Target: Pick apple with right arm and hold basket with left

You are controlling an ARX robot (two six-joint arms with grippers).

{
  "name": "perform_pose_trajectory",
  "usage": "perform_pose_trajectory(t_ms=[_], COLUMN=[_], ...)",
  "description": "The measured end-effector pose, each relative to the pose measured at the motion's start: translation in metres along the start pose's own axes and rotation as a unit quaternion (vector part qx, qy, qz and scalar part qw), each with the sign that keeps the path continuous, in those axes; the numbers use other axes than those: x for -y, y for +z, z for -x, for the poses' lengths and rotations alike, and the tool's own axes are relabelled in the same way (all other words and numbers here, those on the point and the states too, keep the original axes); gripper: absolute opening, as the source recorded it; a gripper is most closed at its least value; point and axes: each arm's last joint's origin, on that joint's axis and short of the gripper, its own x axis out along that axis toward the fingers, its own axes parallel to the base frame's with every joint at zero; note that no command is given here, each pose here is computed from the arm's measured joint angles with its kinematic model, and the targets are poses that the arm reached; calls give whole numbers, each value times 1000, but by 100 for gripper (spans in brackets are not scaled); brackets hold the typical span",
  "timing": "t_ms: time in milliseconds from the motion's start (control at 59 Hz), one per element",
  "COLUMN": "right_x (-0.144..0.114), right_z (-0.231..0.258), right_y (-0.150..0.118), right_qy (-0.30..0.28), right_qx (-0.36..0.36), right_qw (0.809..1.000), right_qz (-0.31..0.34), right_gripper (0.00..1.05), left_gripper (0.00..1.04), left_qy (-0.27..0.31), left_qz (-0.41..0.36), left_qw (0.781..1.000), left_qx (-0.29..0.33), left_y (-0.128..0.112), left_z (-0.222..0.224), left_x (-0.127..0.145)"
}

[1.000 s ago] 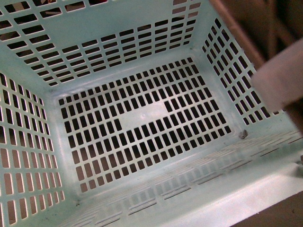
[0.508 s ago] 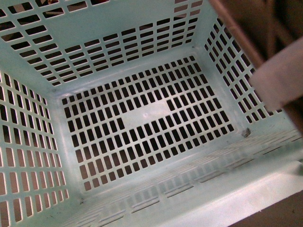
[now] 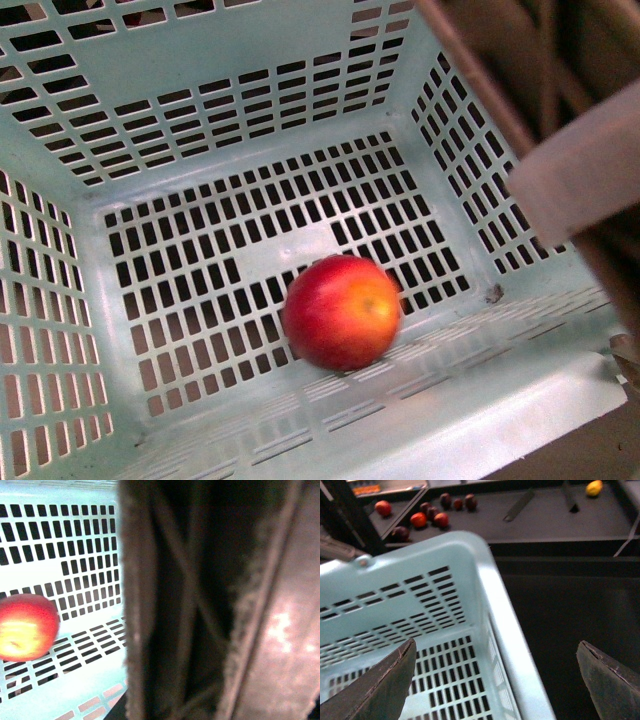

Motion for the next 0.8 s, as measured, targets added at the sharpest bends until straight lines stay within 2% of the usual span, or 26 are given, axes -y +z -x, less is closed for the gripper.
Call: perform_pose_trajectory(t_ms=[136,271,424,525,610,644,763,797], right_x=[18,41,52,52,55,57,61,63], right_z=[9,26,37,38,38,41,48,51], right_y=[0,-16,-27,-27,-30,-34,-40,-42], right_qy=[-72,-154,-193,-185,-121,-88,-64,-63], right_qx=[18,2,-4,0,42,71,99,102], right_qw=[997,988,981,983,992,993,992,992], right_qz=[0,4,4,4,14,25,40,45], right_gripper=[96,96,96,96,86,79,65,58], left_gripper=[15,15,15,15,15,15,15,15], left_qy=[0,-1,-2,-1,-1,-2,-3,-3], left_qz=[0,-3,3,3,1,2,3,2], left_qw=[1000,1000,1000,1000,1000,1000,1000,1000], left_qx=[0,-1,-3,-1,-2,-3,-4,-4], left_y=[0,0,0,0,0,0,0,0], left_z=[0,0,0,0,0,0,0,0], left_x=[0,0,0,0,0,0,0,0])
